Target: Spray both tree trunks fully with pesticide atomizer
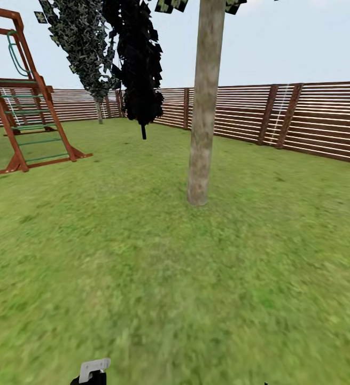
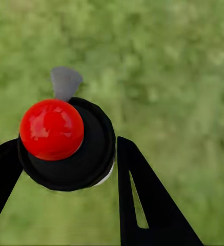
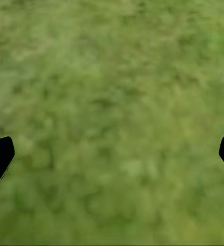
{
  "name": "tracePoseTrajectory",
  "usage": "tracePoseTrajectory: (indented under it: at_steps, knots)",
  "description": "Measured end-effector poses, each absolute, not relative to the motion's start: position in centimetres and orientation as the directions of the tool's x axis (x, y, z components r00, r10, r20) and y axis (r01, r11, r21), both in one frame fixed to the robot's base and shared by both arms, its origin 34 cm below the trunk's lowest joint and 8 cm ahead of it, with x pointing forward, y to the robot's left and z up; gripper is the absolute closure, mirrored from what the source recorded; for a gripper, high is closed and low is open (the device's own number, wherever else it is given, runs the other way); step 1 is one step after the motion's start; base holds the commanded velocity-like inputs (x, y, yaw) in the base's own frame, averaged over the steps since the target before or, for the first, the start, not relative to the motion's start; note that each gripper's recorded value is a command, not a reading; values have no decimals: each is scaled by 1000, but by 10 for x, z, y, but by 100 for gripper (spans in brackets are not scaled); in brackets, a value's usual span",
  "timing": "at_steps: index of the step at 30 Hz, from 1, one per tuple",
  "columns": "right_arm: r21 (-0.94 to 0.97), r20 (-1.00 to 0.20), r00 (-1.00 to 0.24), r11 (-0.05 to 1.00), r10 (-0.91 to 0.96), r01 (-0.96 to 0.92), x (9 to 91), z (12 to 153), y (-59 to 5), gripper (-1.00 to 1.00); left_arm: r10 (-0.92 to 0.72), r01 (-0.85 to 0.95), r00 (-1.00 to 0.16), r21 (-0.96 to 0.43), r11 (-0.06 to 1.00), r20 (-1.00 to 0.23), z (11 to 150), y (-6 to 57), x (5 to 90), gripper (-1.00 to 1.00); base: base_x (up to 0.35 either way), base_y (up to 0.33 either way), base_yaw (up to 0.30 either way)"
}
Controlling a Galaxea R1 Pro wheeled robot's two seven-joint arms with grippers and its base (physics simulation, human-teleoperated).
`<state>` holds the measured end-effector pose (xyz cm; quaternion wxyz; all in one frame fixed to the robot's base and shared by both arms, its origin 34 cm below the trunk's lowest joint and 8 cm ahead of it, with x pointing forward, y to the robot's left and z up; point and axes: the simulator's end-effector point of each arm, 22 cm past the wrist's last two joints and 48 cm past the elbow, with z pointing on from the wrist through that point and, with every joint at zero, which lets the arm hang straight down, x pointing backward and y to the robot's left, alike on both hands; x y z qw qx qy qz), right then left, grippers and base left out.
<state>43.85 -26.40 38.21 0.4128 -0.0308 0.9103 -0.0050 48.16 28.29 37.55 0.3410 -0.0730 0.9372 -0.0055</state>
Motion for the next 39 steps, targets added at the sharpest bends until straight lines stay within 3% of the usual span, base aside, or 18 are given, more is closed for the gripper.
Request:
tracePoseTrajectory:
  at_steps: [29,39]
  knots:
    - [-44,-749,-659,998,-61,-42,440,379,-268,-100,-139,-134,-774,-56,989,-618,366,283,473,100,340,0,-228]
    - [-44,-745,-665,998,-60,-41,437,377,-267,-100,-139,-134,-778,-55,990,-613,364,283,471,100,340,0,65]
